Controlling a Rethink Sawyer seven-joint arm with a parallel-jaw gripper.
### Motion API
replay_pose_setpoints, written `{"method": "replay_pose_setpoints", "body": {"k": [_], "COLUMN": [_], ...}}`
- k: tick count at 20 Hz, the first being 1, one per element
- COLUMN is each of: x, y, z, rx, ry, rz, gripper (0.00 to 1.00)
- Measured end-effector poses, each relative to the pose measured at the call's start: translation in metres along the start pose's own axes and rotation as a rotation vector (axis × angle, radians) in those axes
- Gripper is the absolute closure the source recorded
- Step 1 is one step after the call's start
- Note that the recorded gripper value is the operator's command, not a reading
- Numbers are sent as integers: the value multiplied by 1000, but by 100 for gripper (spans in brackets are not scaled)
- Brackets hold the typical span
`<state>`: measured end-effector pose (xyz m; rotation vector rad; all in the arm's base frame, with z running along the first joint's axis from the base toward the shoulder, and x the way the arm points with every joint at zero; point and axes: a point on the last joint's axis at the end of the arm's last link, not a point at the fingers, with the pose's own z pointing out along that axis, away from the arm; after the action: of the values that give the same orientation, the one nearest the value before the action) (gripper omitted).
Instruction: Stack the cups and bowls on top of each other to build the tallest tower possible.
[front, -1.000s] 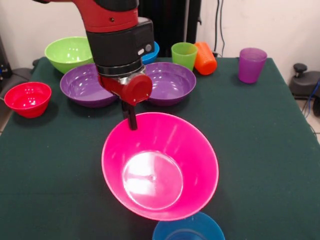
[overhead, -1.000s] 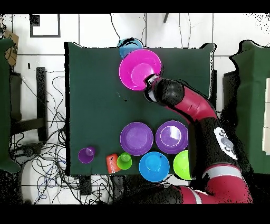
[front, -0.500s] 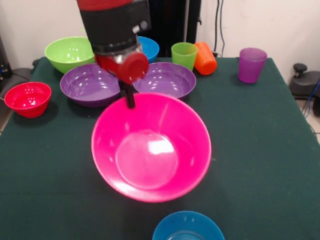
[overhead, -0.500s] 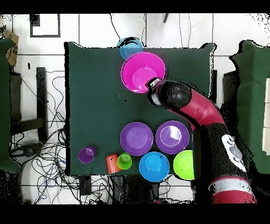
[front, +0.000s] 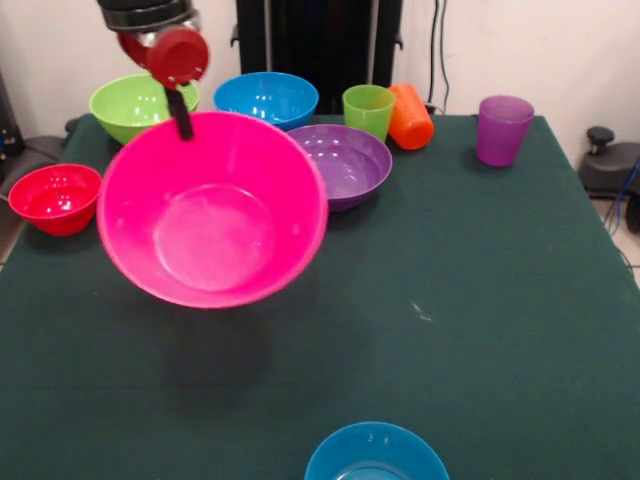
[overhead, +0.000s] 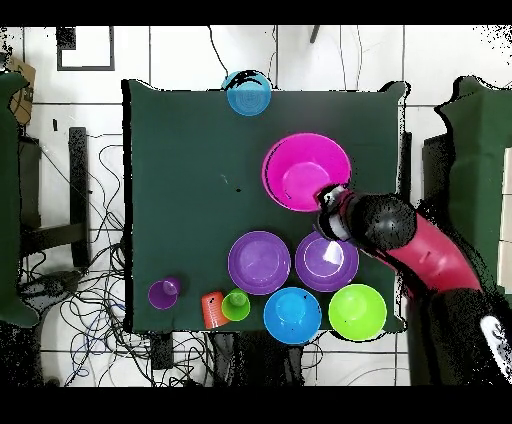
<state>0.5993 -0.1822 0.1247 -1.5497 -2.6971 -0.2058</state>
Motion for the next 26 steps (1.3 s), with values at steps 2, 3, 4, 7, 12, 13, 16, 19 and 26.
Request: {"method": "replay_pose_setpoints", "body": {"k": [2, 3, 4, 7, 12, 13, 16, 19, 26], "x": [-12, -18, -23, -32, -55, -59, -69, -75, -91], "y": [-38, -55, -69, -96, -140, -147, -162, -166, -162], "z": [10, 16, 23, 38, 78, 85, 103, 108, 108], "rx": [34, 48, 60, 83, 90, 85, 76, 72, 63], "ry": [-15, -29, -45, -79, -178, -196, -224, -230, -257], "rz": [-3, -9, -20, -43, -107, -114, -126, -118, -117], "gripper": [100, 100, 100, 100, 100, 100, 100, 100, 0]}}
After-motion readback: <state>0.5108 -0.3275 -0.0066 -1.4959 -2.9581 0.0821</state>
